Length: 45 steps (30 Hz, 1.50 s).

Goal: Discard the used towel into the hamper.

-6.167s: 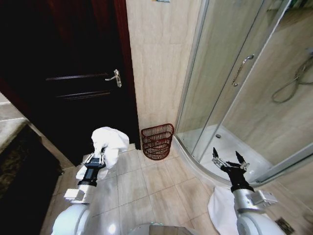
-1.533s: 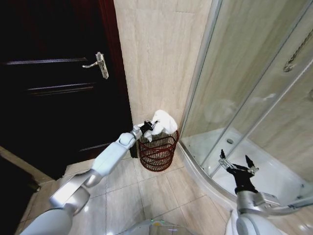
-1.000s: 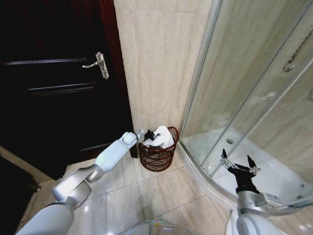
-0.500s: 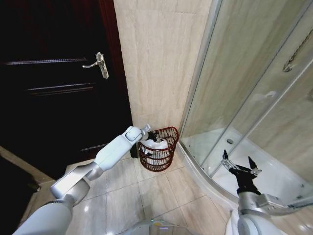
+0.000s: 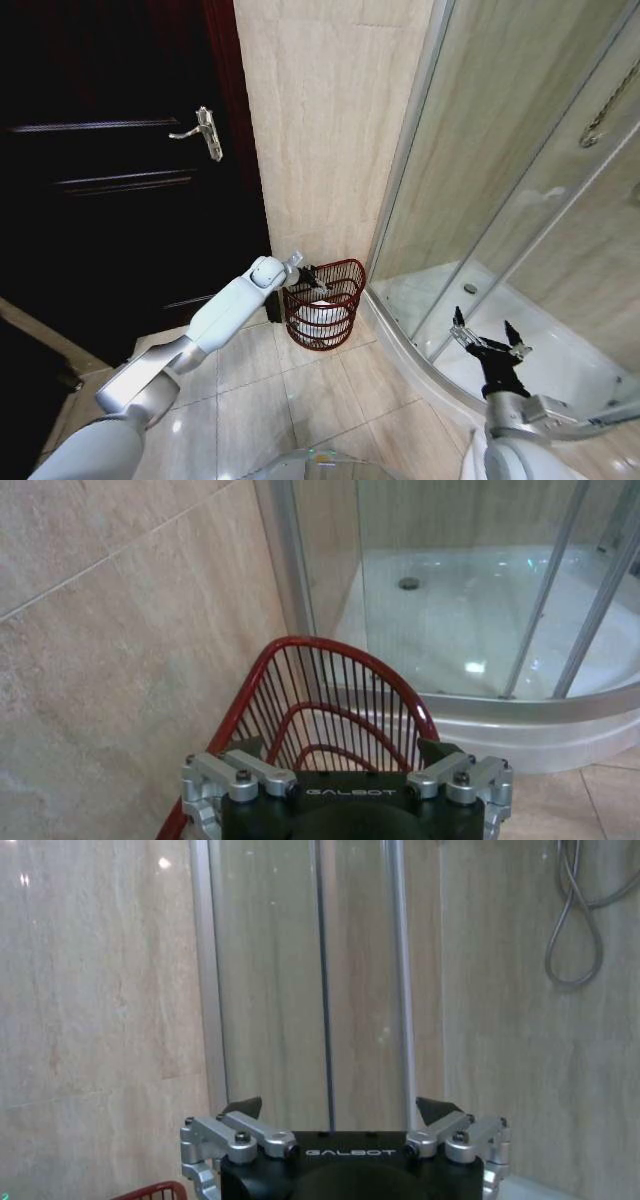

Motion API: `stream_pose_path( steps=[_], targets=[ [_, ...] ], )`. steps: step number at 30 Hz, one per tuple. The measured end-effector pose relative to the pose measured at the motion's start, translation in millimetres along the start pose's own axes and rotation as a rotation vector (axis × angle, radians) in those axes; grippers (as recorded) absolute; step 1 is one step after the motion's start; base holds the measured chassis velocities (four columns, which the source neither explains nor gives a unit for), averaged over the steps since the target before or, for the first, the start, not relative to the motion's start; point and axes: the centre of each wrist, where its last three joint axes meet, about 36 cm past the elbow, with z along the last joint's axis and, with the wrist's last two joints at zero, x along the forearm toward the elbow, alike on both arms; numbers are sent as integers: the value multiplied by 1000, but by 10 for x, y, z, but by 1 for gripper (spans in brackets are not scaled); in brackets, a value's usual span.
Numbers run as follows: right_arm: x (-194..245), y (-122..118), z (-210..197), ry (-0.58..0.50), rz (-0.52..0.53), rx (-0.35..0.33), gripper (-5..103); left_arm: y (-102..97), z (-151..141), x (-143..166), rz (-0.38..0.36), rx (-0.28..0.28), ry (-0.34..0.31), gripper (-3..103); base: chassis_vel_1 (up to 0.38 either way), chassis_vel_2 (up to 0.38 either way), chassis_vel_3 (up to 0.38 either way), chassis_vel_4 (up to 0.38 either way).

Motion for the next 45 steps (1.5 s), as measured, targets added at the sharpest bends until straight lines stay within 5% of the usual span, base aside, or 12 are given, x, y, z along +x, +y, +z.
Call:
stream_pose_path(
  steps=[4,7,12,22,27,35,45],
  targets=[
    [-2,16,-21,-1,-2,-2,100,-73,118,-17,-16,-21,-111,100,0,0,0,0],
    [-24,24,-26,-8,-5,0,100,-250,357,93,-84,0,-333,100,0,0,0,0],
    [-53,46,-14,-10,-13,0,100,-428,503,352,-164,38,-447,100,0,0,0,0],
    [-89,84,-44,-11,-46,4,100,-1203,1169,1171,-645,198,-639,100,0,0,0,0],
    [-37,87,-12,-9,-59,6,100,-1556,1439,1484,-837,292,-659,100,0,0,0,0],
    [20,60,-83,-20,-99,10,100,-1875,1867,1939,-990,322,-633,100,0,0,0,0],
    [55,75,-67,-26,-104,9,100,-2142,1851,2197,-1014,362,-598,100,0,0,0,0]
  ],
)
